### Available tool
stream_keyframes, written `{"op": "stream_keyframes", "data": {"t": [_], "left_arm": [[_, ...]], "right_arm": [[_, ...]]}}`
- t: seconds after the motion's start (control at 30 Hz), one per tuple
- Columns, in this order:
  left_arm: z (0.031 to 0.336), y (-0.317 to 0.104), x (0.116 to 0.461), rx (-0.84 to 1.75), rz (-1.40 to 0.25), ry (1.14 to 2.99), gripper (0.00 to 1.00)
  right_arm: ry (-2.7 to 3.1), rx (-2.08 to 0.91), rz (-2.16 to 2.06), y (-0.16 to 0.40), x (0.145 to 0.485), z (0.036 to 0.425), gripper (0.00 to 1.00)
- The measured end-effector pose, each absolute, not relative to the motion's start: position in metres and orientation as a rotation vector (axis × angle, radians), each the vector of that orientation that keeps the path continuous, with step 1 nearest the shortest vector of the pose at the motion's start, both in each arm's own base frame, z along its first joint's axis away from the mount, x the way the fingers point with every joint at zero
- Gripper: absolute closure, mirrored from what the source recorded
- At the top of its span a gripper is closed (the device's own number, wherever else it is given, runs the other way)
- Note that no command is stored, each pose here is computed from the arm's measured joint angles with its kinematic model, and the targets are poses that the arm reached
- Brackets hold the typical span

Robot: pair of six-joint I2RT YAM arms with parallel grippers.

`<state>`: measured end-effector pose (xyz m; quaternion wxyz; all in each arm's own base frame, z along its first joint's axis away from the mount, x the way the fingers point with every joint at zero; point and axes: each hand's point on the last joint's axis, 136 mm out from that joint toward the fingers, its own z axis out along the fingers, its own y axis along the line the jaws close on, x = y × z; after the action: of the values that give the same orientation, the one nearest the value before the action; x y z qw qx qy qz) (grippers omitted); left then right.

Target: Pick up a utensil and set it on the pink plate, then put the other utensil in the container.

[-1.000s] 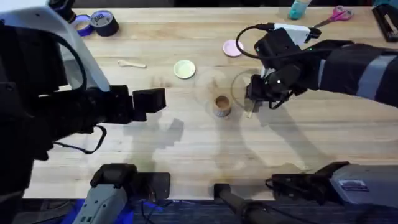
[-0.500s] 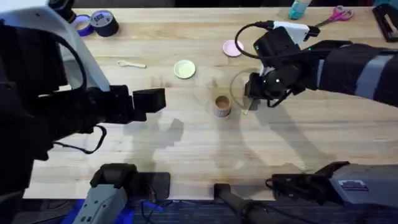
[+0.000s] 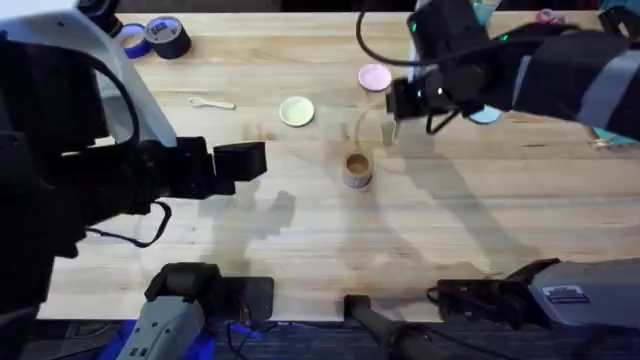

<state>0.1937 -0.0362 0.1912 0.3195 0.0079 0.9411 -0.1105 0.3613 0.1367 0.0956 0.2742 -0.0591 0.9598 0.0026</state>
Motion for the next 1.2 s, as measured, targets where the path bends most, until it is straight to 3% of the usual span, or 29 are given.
{"op": "stream_keyframes", "data": {"t": [0.17,0.73,1.2], "left_arm": [[0.191,-0.036,0.194,0.021,-0.29,2.474,0.007],[0.191,-0.036,0.194,0.021,-0.29,2.474,0.007],[0.191,-0.036,0.194,0.021,-0.29,2.474,0.008]], "right_arm": [[2.438,-0.164,0.023,0.14,0.393,0.121,0.967],[2.336,-0.185,0.0,0.143,0.45,0.178,0.973],[2.41,-0.222,-0.003,0.169,0.51,0.153,0.972]]}}
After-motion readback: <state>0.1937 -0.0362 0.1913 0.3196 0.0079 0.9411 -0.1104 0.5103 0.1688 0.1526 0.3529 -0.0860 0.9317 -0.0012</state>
